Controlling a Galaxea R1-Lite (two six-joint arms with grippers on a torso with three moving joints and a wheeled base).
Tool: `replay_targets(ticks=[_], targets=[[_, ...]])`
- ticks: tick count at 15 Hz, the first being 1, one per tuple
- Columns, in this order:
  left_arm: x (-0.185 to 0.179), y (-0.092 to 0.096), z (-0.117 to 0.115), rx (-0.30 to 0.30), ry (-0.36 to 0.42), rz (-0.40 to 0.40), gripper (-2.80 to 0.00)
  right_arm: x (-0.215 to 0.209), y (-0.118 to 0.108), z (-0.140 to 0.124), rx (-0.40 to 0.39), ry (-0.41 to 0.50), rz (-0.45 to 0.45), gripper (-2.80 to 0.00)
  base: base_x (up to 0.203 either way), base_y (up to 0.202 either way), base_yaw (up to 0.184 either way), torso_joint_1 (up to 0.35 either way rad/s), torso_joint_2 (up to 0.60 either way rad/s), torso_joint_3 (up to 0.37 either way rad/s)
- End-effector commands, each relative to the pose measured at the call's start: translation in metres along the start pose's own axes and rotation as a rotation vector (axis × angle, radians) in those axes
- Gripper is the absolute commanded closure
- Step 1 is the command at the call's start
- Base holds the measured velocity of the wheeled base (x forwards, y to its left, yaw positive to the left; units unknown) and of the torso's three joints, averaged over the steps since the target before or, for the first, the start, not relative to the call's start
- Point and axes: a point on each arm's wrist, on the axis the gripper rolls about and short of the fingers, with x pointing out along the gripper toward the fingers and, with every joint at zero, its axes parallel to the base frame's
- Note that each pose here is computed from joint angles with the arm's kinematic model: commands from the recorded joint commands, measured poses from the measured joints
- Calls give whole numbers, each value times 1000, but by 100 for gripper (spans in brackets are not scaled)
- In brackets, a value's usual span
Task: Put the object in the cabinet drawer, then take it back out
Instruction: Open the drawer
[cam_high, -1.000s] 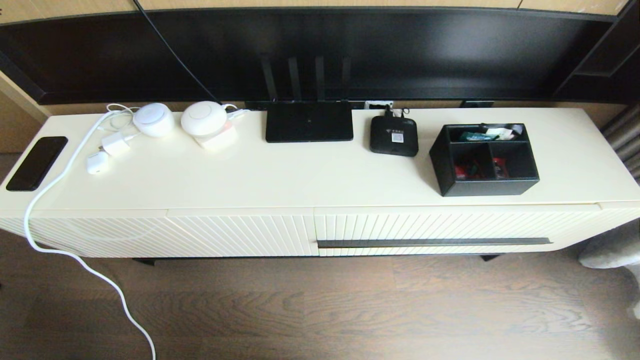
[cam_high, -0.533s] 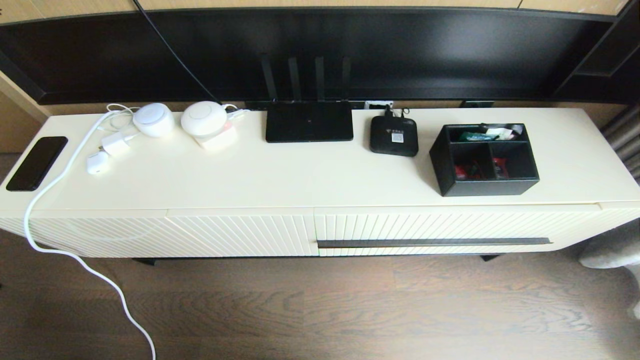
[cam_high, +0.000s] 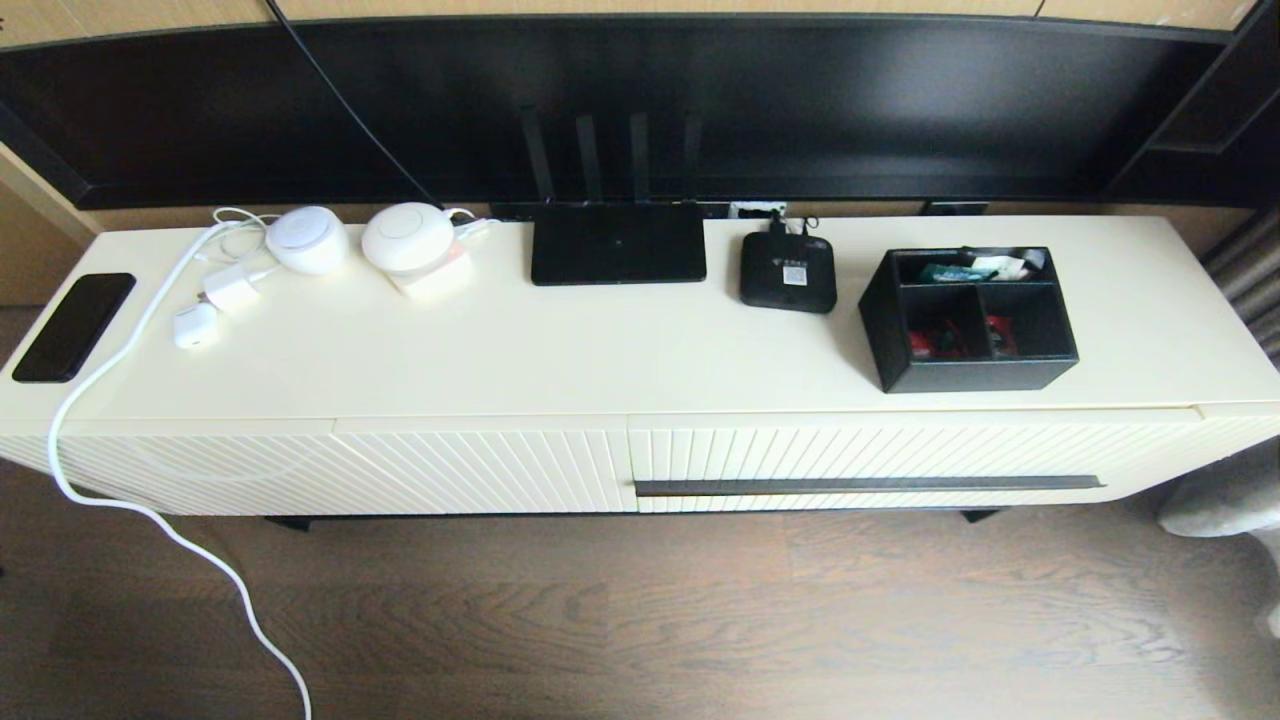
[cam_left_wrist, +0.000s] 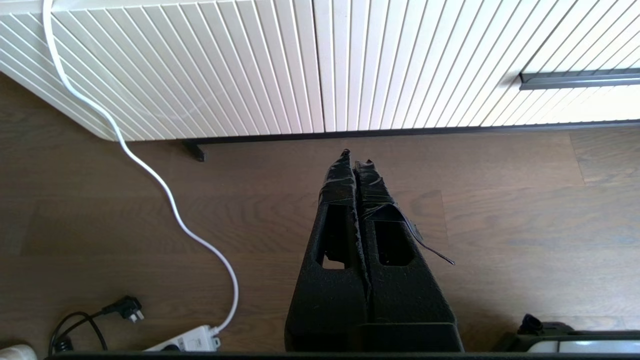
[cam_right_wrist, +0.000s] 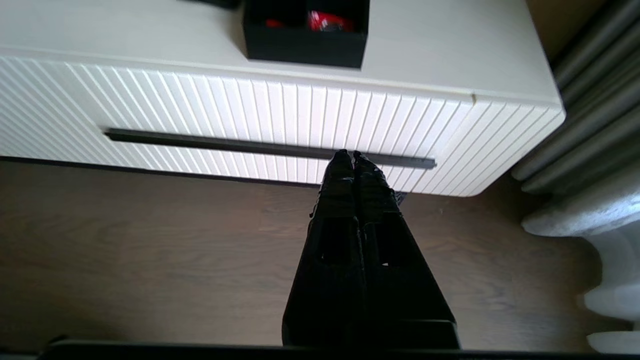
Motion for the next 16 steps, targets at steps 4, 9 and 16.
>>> replay_targets(ticks=[4, 9, 16], targets=[[0, 0, 0, 0, 3, 0, 0, 39, -4, 103, -25, 167, 36, 0, 0, 0, 0, 0, 0, 0], [0, 0, 0, 0, 3, 0, 0, 167, -3, 146, -83, 415, 67, 0, 0, 0, 0, 0, 0, 0], [0, 0, 0, 0, 3, 0, 0, 324, 36, 123, -99, 669, 112, 0, 0, 0, 0, 0, 0, 0]])
